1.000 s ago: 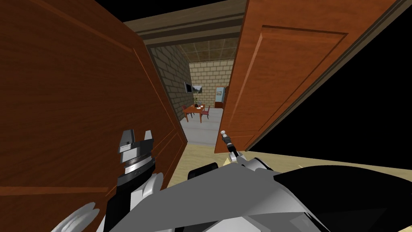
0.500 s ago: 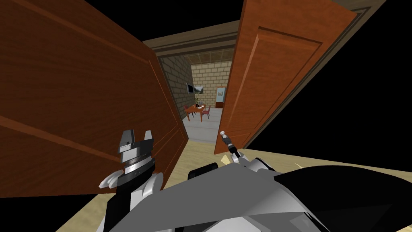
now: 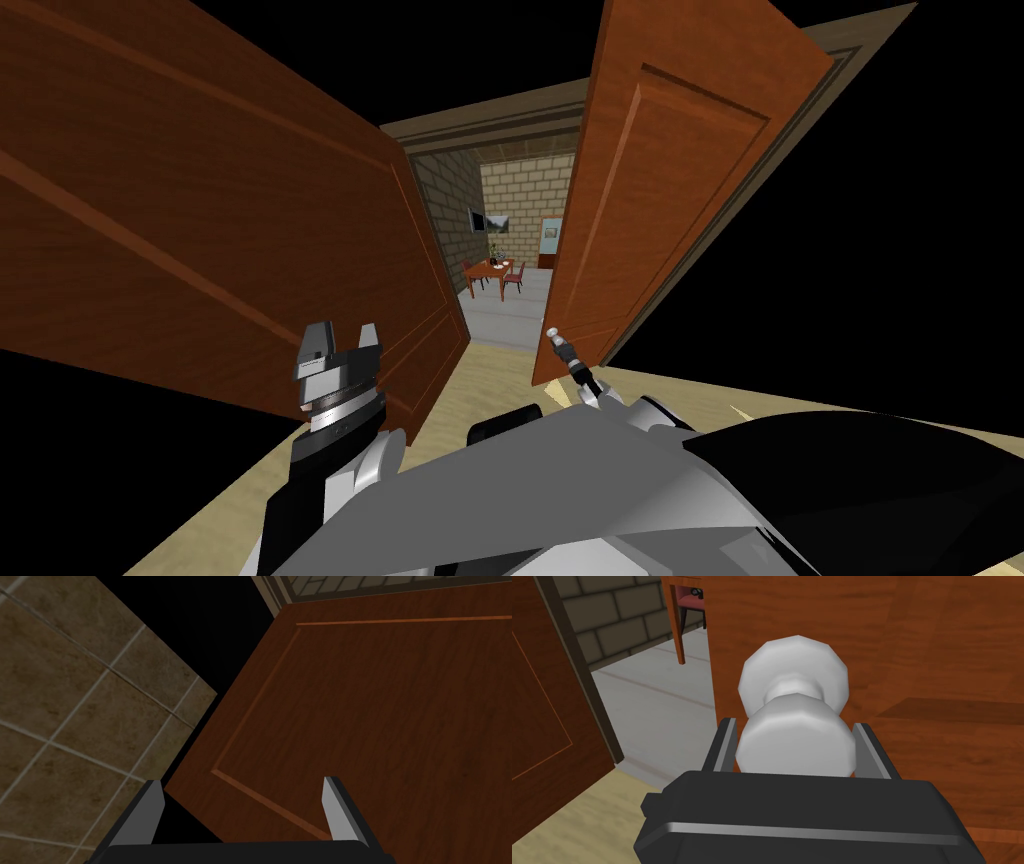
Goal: Pull the door open
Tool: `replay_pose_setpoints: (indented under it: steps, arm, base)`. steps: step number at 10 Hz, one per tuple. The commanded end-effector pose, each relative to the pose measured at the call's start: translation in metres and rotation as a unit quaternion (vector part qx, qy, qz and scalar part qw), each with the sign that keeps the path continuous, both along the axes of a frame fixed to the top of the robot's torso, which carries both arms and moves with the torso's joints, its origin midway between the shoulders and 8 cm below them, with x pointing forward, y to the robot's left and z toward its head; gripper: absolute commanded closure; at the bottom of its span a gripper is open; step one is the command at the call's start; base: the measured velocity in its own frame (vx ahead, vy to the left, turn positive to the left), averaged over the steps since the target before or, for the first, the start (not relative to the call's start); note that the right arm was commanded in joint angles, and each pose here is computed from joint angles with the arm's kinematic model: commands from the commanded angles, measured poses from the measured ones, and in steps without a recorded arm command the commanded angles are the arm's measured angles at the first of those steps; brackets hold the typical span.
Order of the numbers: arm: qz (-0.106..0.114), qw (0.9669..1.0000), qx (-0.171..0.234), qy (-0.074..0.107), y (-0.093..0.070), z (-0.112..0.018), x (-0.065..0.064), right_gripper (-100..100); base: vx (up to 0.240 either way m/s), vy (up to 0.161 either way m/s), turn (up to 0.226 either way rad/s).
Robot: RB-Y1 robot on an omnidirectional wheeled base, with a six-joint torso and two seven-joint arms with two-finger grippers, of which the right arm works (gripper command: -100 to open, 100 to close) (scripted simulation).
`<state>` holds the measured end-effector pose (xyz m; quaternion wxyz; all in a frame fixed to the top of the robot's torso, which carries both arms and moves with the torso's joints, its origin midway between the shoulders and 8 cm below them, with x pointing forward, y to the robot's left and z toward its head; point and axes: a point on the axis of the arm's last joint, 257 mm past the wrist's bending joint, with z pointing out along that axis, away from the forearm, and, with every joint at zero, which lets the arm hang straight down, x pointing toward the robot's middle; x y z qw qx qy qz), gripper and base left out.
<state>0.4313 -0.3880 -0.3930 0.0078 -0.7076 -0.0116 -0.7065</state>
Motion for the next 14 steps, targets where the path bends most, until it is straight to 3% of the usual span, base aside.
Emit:
replay_pose_setpoints:
  steps: [1, 2, 6, 7, 14]
  arm:
    - [0.013, 0.9999, 0.000, -0.002, 0.000, 0.001, -0.007, 100]
    - [0.029, 0.9996, 0.001, -0.002, 0.001, 0.001, -0.014, 100]
    - [0.050, 0.9987, 0.002, -0.001, 0.004, 0.001, -0.024, 100]
    - [0.046, 0.9989, 0.002, 0.002, 0.005, -0.001, -0.023, 100]
    - [0.082, 0.9966, 0.002, 0.000, 0.001, 0.001, -0.055, 100]
  base:
    - [-0.167, -0.051, 0.059]
    - [-0.233, -0.074, 0.120]
    - [-0.129, -0.057, 0.041]
    - [-0.063, -0.024, 0.019]
    - [-0.211, -0.101, 0.159]
